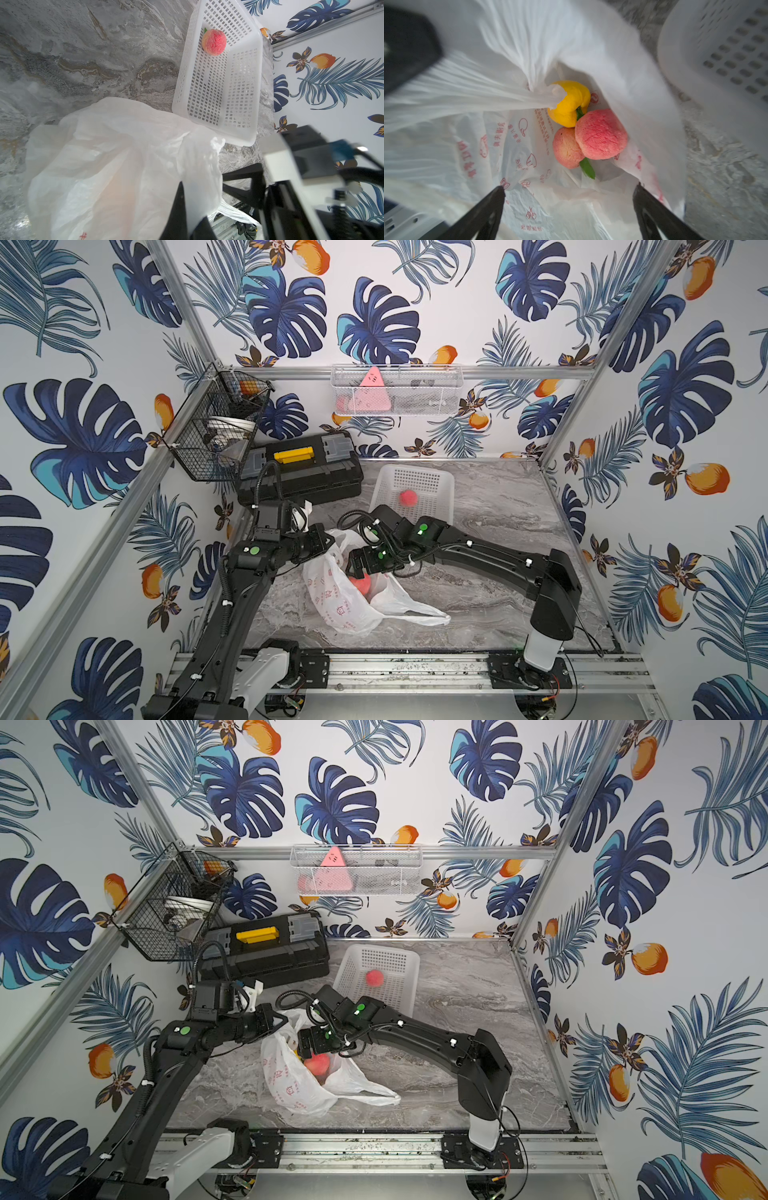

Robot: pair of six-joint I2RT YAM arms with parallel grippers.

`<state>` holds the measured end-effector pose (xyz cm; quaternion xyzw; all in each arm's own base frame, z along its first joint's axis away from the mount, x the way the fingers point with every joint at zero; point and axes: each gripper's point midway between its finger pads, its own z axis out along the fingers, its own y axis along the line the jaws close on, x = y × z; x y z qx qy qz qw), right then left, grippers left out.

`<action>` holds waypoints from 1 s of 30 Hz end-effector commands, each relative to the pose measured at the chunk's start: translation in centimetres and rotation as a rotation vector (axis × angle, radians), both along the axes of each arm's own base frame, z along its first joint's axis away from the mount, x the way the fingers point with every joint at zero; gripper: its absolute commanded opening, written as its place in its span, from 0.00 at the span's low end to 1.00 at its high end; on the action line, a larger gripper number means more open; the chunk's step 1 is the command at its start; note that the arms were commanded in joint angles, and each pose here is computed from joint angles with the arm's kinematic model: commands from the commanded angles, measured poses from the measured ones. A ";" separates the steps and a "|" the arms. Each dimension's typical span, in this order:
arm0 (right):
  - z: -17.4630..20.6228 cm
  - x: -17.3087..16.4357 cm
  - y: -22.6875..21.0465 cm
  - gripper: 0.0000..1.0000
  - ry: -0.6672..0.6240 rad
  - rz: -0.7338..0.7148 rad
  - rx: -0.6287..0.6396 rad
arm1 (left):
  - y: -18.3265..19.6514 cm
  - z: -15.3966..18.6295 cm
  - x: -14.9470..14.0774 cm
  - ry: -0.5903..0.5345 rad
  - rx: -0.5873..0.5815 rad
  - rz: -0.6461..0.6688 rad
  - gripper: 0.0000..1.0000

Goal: Place the peach into a plastic bag & tie a knot
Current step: Place the peach in the plastic bag, then pick up the peach from the basket.

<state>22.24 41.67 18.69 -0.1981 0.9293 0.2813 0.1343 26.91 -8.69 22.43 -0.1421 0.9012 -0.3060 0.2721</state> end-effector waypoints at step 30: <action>-14.0 31.3 -12.7 0.89 -0.246 -0.527 -0.301 | -0.3 -0.7 0.5 -0.002 0.001 0.000 0.00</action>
